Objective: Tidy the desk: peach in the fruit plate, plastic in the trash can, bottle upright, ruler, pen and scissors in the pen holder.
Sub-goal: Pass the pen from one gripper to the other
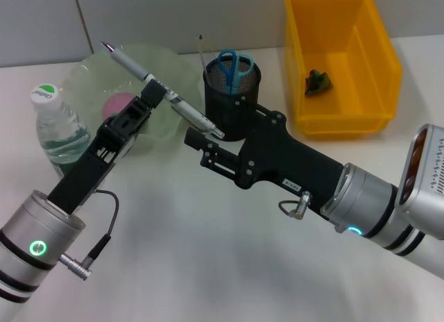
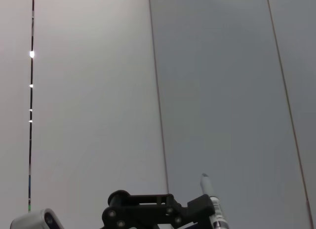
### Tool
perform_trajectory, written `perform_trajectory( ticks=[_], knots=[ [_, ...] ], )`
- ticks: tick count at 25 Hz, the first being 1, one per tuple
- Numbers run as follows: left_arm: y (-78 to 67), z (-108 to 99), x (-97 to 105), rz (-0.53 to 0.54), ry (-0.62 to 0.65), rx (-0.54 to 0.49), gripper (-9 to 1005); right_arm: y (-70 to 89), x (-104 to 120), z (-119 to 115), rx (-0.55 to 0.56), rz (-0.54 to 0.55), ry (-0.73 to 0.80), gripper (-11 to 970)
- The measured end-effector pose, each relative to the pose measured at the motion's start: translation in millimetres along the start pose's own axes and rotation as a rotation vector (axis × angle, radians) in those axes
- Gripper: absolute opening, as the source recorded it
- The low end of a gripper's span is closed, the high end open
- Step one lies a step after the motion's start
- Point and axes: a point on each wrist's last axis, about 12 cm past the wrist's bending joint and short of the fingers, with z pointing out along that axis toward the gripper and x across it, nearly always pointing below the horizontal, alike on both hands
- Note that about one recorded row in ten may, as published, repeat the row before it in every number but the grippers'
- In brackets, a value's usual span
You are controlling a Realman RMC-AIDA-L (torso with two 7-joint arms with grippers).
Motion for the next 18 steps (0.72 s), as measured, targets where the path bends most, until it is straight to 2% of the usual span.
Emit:
perform_trajectory(
  ticks=[10,15,18],
  knots=[
    [0.0,0.1,-0.2,0.005,0.002,0.001,131,-0.2,1.6,3.4,0.015,0.011,0.010,597],
    [0.3,0.8,-0.5,0.007,0.003,0.000,131,-0.2,1.6,4.0,0.012,0.010,0.011,367],
    [0.6,1.1,-0.5,0.008,0.005,-0.002,132,0.0,1.5,4.6,0.009,0.010,0.011,330]
  ],
)
